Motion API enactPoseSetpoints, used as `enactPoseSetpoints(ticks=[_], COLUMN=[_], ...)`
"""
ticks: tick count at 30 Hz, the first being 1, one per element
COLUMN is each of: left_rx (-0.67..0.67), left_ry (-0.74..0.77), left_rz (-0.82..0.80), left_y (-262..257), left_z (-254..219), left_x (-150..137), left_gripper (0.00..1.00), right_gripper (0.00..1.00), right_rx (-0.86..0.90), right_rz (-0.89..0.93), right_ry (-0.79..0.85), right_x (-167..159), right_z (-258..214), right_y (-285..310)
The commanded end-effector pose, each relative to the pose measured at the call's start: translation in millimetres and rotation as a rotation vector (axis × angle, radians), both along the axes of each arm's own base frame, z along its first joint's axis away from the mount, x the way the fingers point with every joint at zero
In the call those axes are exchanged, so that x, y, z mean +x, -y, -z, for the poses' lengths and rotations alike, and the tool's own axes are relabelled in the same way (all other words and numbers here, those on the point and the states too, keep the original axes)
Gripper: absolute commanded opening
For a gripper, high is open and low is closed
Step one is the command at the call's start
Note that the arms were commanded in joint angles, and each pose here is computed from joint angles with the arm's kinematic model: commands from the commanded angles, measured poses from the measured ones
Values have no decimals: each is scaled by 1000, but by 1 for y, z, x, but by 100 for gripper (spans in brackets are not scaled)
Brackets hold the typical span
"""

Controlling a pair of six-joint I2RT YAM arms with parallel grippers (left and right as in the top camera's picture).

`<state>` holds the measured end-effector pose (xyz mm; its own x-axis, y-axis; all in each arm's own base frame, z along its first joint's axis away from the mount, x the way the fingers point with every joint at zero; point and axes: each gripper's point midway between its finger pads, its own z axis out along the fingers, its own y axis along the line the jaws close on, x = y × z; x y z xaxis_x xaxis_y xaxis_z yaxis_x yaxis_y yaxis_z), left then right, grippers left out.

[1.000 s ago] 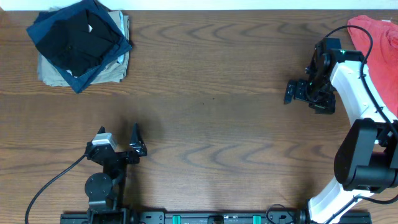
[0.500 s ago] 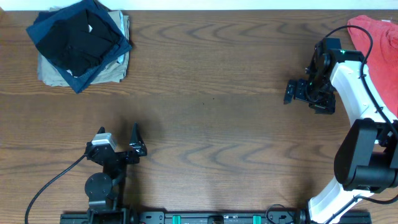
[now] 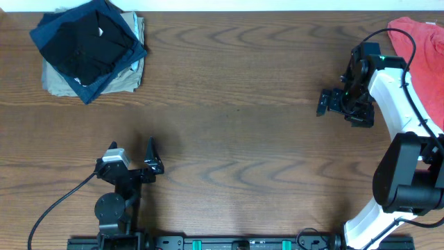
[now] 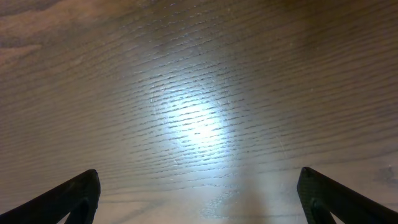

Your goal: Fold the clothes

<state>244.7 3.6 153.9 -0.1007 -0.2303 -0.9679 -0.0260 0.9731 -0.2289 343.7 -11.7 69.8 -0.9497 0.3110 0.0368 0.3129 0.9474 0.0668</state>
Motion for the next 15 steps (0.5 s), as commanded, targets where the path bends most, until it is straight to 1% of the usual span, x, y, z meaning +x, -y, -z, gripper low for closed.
enactPoseSetpoints(ticks=[1,9,15], left_rx=[-11,-11,-11], left_ry=[-43,-43,-43], left_rz=[-11,-11,-11], left_y=[-2,-2,-2], left_z=[15,15,15], left_x=[-1,-1,-1], left_gripper=[98,98,98], right_gripper=[99,99,99], right_rx=[-10,-3,3], right_rz=[-11,-140,-276], right_ry=[59,249,407], right_x=[5,2,-17], right_z=[-19,-81,-132], right_y=[-8,-53,-93])
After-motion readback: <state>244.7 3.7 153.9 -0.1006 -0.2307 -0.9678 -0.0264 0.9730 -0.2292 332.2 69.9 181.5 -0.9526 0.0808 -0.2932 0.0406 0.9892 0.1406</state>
